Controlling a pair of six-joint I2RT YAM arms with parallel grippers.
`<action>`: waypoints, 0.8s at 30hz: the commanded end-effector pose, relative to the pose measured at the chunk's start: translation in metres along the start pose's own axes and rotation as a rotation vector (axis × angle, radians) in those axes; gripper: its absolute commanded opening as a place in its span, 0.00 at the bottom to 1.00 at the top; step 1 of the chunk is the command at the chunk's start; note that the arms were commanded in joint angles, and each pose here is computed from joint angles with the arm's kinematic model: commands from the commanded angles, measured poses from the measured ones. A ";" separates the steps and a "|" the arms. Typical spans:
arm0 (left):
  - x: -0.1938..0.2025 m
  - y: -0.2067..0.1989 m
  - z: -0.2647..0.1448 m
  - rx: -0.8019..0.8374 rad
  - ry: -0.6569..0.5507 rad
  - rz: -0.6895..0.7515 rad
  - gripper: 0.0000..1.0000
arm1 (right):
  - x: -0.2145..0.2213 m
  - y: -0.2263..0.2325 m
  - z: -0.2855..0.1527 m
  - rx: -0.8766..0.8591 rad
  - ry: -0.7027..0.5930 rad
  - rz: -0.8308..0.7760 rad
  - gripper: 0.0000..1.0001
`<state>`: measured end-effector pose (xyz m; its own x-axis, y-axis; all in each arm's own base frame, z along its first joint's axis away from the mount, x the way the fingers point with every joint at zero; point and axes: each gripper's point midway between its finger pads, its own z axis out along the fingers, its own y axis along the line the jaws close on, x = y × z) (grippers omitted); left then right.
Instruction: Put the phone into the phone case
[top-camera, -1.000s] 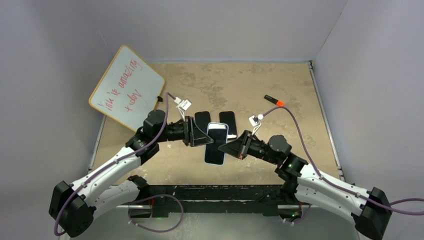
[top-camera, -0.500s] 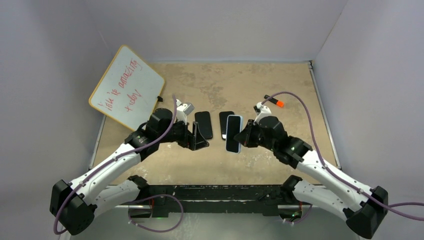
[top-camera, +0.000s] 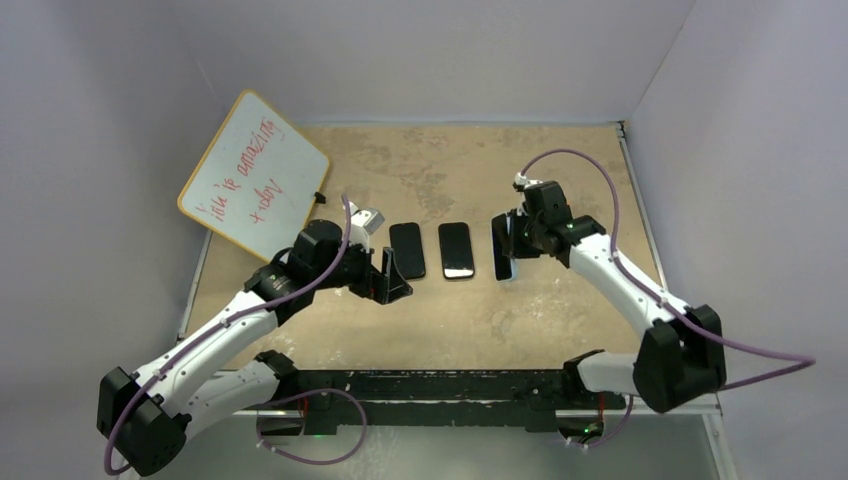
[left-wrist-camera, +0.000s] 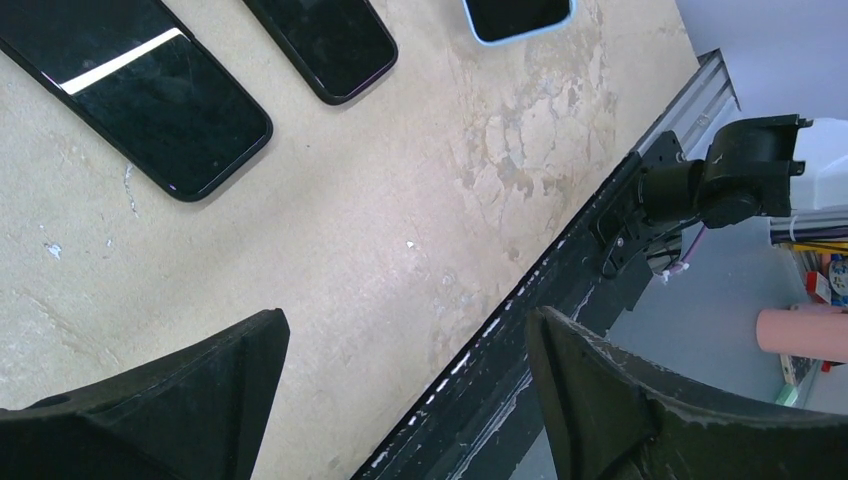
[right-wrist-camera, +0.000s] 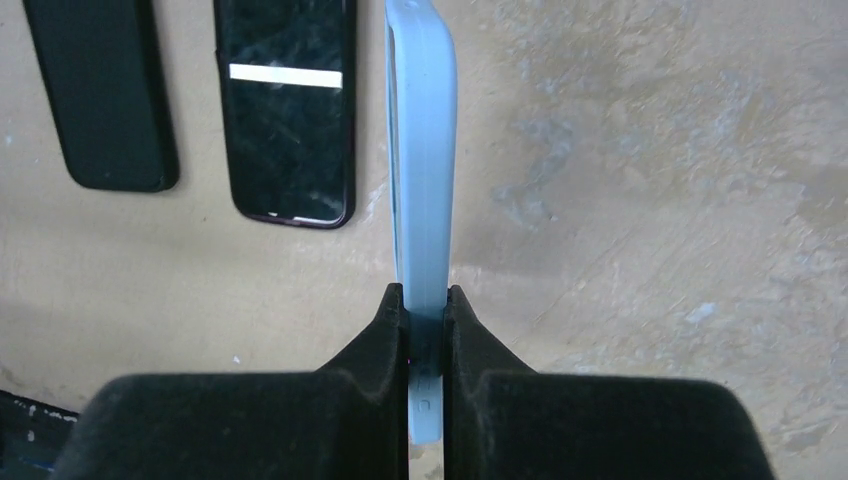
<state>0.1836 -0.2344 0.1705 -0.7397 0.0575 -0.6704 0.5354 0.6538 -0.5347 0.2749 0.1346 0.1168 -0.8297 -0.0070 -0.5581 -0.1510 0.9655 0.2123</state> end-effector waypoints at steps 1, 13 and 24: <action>-0.007 -0.005 -0.003 0.018 -0.028 0.039 0.92 | -0.038 0.006 0.007 -0.119 -0.019 -0.061 0.00; -0.007 0.003 0.006 -0.014 -0.019 0.025 0.93 | -0.017 -0.026 0.072 -0.296 0.263 0.129 0.08; -0.024 0.004 0.015 -0.036 -0.025 0.014 0.94 | -0.013 -0.048 0.091 -0.162 0.244 0.210 0.39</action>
<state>0.1942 -0.2358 0.1505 -0.7702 0.0768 -0.6331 0.4959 0.6964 -0.5187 0.3358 0.1128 0.0376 -0.9612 0.0792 -0.2641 -0.0521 0.8883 0.4564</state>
